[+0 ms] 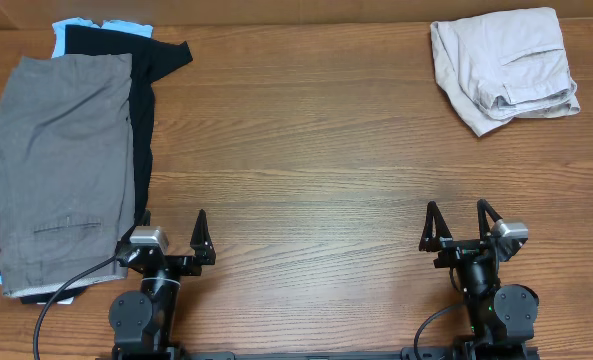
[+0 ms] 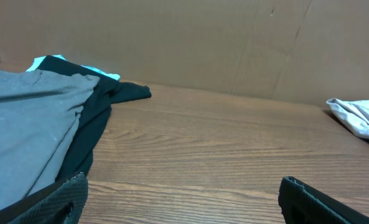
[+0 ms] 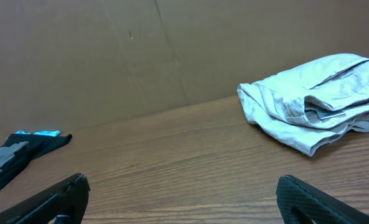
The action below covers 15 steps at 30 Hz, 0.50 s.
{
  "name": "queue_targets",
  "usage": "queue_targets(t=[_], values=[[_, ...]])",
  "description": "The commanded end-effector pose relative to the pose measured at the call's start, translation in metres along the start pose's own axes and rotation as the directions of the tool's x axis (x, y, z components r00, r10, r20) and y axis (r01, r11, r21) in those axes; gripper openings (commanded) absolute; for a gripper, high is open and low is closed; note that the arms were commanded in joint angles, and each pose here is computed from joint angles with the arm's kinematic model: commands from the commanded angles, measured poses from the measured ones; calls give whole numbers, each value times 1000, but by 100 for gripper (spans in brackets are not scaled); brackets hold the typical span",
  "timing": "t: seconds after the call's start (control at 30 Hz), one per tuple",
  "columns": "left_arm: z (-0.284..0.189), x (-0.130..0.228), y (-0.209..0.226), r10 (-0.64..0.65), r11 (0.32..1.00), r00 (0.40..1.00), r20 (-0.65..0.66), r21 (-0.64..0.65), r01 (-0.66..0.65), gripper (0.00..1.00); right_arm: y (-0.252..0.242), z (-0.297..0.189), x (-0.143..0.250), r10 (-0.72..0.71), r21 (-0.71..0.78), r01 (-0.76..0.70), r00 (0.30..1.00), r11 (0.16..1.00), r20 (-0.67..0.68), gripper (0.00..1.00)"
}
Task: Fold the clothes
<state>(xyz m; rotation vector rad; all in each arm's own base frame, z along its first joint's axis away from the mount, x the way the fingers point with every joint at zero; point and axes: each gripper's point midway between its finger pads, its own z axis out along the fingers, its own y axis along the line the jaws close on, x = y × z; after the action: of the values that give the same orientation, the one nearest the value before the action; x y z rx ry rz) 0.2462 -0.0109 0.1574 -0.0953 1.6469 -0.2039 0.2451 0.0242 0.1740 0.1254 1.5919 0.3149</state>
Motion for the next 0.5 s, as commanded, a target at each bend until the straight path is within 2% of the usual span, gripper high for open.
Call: queue_targets(t=[0.0, 0.27, 0.47], values=[[-1, -1, 2, -3, 1000, 1000, 11, -12, 3, 100, -1, 0, 2, -1, 4, 1, 1000, 1000, 2, 100], [-1, -2, -5, -25, 999, 1000, 11, 30, 25, 100, 7, -2, -26, -8, -30, 11, 993, 999, 116, 100], [-2, -17, -16, -18, 996, 998, 59, 87, 13, 100, 36, -11, -58, -16, -167, 59, 970, 984, 244, 100]])
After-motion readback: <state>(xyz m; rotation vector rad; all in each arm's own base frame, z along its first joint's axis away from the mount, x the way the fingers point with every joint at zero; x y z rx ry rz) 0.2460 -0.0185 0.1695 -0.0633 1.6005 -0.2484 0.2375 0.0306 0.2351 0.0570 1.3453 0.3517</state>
